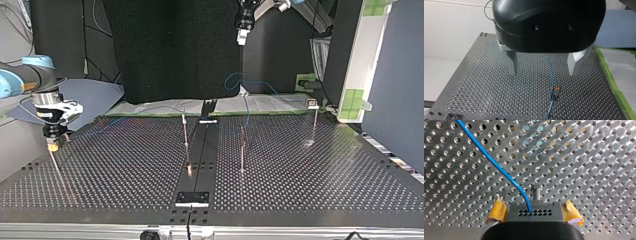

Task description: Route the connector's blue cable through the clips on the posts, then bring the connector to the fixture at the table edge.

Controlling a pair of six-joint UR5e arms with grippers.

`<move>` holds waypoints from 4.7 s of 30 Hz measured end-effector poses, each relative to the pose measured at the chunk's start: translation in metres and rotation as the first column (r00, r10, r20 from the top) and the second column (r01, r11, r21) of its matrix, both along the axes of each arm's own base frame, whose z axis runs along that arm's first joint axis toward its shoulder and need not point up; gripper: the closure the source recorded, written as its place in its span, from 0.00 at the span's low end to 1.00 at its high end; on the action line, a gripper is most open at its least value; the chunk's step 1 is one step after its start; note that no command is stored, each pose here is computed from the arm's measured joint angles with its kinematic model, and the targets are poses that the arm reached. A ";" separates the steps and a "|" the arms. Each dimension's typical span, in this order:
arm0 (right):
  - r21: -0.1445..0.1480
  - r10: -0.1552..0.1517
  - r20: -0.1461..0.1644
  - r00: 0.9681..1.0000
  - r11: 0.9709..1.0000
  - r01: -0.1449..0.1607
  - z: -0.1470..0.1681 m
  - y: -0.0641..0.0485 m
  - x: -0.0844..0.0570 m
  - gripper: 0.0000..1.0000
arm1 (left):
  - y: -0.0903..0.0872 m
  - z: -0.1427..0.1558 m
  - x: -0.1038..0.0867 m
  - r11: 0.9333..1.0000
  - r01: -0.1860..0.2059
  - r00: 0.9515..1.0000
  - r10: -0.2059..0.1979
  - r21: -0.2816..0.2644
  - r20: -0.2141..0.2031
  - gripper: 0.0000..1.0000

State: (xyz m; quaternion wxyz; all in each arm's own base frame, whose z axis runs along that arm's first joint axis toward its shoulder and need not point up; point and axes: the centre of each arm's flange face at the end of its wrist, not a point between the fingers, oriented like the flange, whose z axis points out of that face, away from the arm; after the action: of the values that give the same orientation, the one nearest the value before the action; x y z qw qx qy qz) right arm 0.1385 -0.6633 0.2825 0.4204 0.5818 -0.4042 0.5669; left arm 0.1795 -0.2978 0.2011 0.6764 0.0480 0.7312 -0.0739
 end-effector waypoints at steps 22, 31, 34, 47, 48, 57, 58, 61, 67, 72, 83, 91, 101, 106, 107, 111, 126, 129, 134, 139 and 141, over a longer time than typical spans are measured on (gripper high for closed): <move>-0.008 0.003 0.001 1.000 1.000 -0.003 0.001 -0.001 0.000 0.00 | 0.000 0.000 0.000 1.000 0.000 1.000 0.000 0.001 0.000 0.00; -0.004 -0.004 0.002 1.000 1.000 0.004 0.001 -0.001 0.000 0.00 | 0.000 0.000 0.000 1.000 0.000 1.000 0.000 0.003 -0.002 0.00; -0.004 -0.007 0.002 1.000 1.000 0.007 0.001 -0.001 0.000 0.00 | 0.000 0.000 0.000 1.000 0.000 1.000 0.000 0.003 -0.002 0.00; -0.009 -0.011 0.001 1.000 1.000 0.011 0.001 -0.002 -0.001 0.00 | 0.001 -0.001 -0.001 1.000 0.001 1.000 -0.001 0.005 -0.004 0.00; -0.009 -0.012 0.001 1.000 1.000 0.012 0.001 -0.002 -0.001 0.00 | 0.001 -0.001 -0.001 1.000 0.001 1.000 -0.001 0.006 -0.004 0.00; -0.008 -0.025 0.002 1.000 1.000 0.025 0.001 -0.002 -0.002 0.00 | 0.001 -0.001 -0.001 1.000 0.000 1.000 0.000 0.008 -0.005 0.00; -0.008 -0.028 0.002 1.000 1.000 0.028 0.001 -0.002 -0.002 0.00 | 0.001 -0.001 -0.001 1.000 0.000 1.000 0.000 0.008 -0.005 0.00; -0.008 -0.032 0.002 0.999 0.999 0.032 0.001 -0.002 -0.003 0.00 | 0.001 -0.001 -0.001 1.000 0.000 1.000 0.000 0.008 -0.006 0.00; -0.009 -0.037 0.002 0.999 0.999 0.037 0.001 -0.002 -0.003 0.00 | 0.001 -0.002 -0.001 1.000 -0.001 1.000 0.001 0.008 -0.006 0.00; -0.011 -0.048 0.002 0.999 0.999 0.048 0.002 -0.003 -0.004 0.00 | 0.002 -0.002 -0.001 1.000 -0.001 1.000 0.001 0.009 -0.006 0.00; -0.013 -0.091 0.002 0.996 0.996 0.091 0.002 -0.004 -0.007 0.00 | 0.001 -0.002 -0.001 1.000 -0.001 1.000 0.001 0.008 -0.006 0.00; -0.012 -0.132 0.002 0.991 0.991 0.132 0.002 -0.004 -0.010 0.00 | 0.002 -0.002 -0.001 1.000 -0.001 1.000 0.001 0.008 -0.006 0.00; -0.005 -0.202 0.004 0.979 0.979 0.202 0.001 -0.004 -0.013 0.00 | 0.002 -0.002 -0.001 1.000 -0.002 1.000 0.002 0.008 -0.006 0.00; 0.003 -0.241 0.017 0.970 0.971 0.241 0.001 -0.004 -0.015 0.00 | 0.002 -0.002 -0.001 1.000 -0.002 1.000 0.002 0.008 -0.006 0.00; 0.006 -0.248 0.020 0.969 0.969 0.248 0.001 -0.004 -0.015 0.00 | 0.002 -0.002 -0.001 1.000 -0.002 1.000 0.002 0.009 -0.006 0.00; 0.022 -0.278 0.037 0.960 0.961 0.277 -0.001 -0.002 -0.016 0.00 | 0.002 -0.002 -0.001 1.000 -0.002 1.000 0.002 0.009 -0.007 0.00; 0.031 -0.367 0.093 0.926 0.930 0.366 -0.008 0.026 -0.006 0.00 | 0.000 0.000 0.000 1.000 0.001 1.000 -0.001 -0.006 0.005 0.00; 0.007 -0.368 0.098 0.925 0.929 0.369 -0.002 0.036 0.004 0.00 | -0.001 0.000 0.000 1.000 0.003 1.000 -0.003 -0.012 0.010 0.00; -0.031 -0.365 0.108 0.925 0.928 0.370 0.009 0.054 0.024 0.00 | -0.001 0.000 0.001 1.000 0.004 1.000 -0.004 -0.016 0.014 0.00; -0.057 -0.362 0.122 0.924 0.927 0.371 0.019 0.075 0.043 0.00 | -0.001 0.000 0.000 1.000 0.002 1.000 -0.002 -0.011 0.011 0.00; -0.055 -0.363 0.116 0.925 0.927 0.371 0.020 0.084 0.050 0.00 | 0.000 0.000 -0.001 1.000 0.002 1.000 -0.002 -0.007 0.007 0.00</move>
State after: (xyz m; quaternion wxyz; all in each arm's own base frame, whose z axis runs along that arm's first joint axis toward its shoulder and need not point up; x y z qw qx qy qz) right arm 0.1881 -0.5792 0.3027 0.5191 0.4493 -0.5056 0.5226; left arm 0.1789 -0.2981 0.2006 0.6790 0.0468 0.7286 -0.0769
